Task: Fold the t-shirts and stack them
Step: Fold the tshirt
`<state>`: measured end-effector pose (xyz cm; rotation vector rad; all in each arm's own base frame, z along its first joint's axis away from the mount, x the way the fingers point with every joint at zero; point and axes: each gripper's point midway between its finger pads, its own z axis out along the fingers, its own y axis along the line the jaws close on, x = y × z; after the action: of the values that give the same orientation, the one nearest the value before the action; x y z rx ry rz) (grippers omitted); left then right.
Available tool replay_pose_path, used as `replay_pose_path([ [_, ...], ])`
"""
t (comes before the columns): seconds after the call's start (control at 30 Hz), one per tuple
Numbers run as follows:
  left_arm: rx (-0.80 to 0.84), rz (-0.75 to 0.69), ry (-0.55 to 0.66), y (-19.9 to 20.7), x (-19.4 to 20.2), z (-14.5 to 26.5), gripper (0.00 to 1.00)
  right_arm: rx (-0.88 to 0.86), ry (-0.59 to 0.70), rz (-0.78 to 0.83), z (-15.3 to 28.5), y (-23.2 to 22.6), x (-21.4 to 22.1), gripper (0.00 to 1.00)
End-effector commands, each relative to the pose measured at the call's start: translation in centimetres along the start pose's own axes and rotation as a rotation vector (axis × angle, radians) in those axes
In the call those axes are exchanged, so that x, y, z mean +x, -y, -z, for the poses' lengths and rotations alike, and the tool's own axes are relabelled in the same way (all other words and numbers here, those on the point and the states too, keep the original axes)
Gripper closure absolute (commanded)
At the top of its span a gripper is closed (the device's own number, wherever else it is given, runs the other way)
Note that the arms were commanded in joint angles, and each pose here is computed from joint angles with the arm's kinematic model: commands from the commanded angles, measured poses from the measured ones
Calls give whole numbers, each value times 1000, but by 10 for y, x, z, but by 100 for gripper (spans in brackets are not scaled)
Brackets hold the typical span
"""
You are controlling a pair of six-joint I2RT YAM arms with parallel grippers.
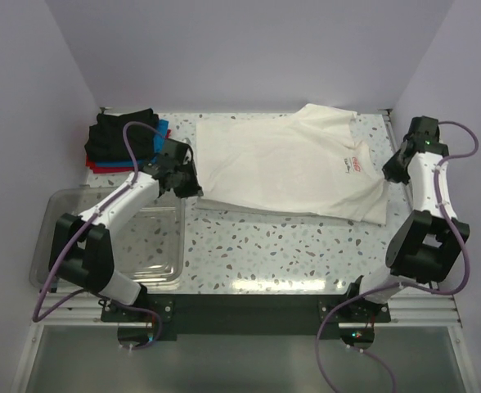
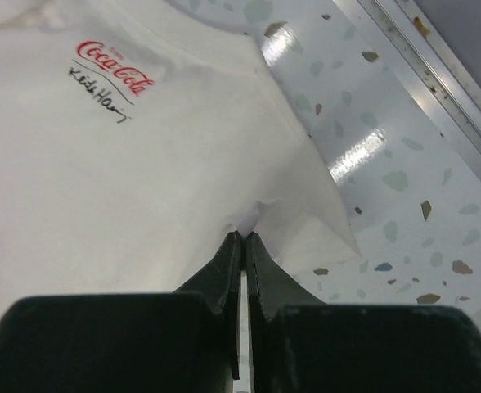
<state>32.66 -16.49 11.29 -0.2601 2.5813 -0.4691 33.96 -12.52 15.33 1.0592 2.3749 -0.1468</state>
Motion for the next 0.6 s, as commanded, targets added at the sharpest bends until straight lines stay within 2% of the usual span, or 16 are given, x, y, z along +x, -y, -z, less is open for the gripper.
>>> replay_pose_path([
  [0.0,65,-20,32,11,-24,0,100,-95,38,40,4,-31,-29,100],
  [0.13,46,-5,45,4,-38,-4,100,-107,0,87,-14,-53,-42,100],
  [0.37,17,16,53,-11,-58,-16,100,-91,-86,172,-49,-83,-31,100],
  [0.57,-11,19,31,-23,-65,-30,100,-80,-97,192,-65,-97,-30,100],
])
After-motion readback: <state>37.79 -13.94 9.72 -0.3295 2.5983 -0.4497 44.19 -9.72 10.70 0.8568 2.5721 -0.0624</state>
